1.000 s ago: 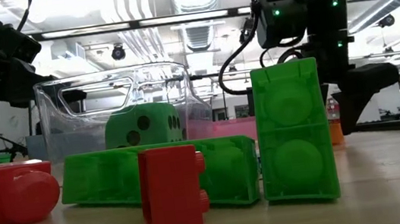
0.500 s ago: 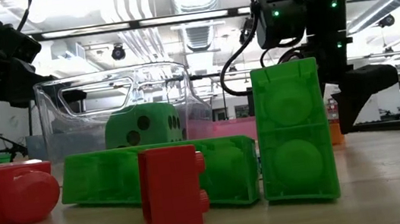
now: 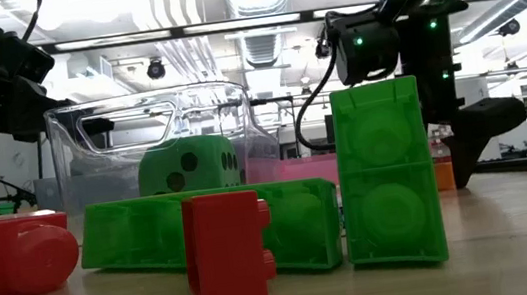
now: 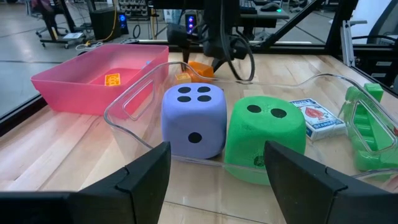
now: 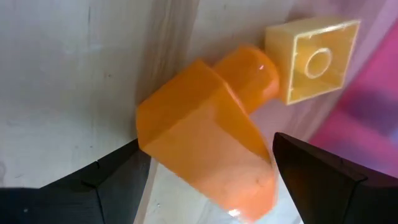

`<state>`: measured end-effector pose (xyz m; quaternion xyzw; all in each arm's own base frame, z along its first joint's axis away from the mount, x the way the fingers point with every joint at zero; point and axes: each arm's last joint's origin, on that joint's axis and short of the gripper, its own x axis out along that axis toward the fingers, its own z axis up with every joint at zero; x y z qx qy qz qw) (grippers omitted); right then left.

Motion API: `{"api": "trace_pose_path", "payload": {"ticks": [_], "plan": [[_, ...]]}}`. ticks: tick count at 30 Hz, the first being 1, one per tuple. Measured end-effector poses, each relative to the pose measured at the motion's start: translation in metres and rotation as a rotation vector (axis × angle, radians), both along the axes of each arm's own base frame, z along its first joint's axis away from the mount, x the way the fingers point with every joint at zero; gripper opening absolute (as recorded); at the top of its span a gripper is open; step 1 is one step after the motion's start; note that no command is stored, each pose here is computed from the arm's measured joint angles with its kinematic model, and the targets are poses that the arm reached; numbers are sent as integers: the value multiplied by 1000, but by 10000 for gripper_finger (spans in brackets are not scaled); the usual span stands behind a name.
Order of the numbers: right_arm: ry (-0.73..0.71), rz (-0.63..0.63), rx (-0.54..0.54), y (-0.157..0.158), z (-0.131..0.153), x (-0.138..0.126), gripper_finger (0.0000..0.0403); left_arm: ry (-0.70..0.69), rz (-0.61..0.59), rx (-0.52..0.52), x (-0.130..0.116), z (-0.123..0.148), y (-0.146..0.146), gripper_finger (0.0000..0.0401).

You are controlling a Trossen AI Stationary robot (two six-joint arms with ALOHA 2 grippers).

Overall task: Pick & Place Toys
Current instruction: Put the orange game piece into the pink bin

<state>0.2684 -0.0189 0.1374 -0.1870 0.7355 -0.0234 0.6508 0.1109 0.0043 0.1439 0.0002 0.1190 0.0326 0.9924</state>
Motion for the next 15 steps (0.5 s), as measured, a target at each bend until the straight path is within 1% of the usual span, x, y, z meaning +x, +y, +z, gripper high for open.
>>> {"api": "trace_pose_path", "payload": {"ticks": [4,7,10,14,15], "plan": [[25,-3,-3,0,-6,2,332,0,0,0,0,0,0,258],[16,-31,9,2,-6,3,305,0,0,0,0,0,0,258],[-5,-67,29,5,-3,2,251,0,0,0,0,0,0,258],[-68,-132,57,8,4,2,161,0,0,0,0,0,0,258],[-68,-146,80,9,5,1,152,0,0,0,0,0,0,258]]}}
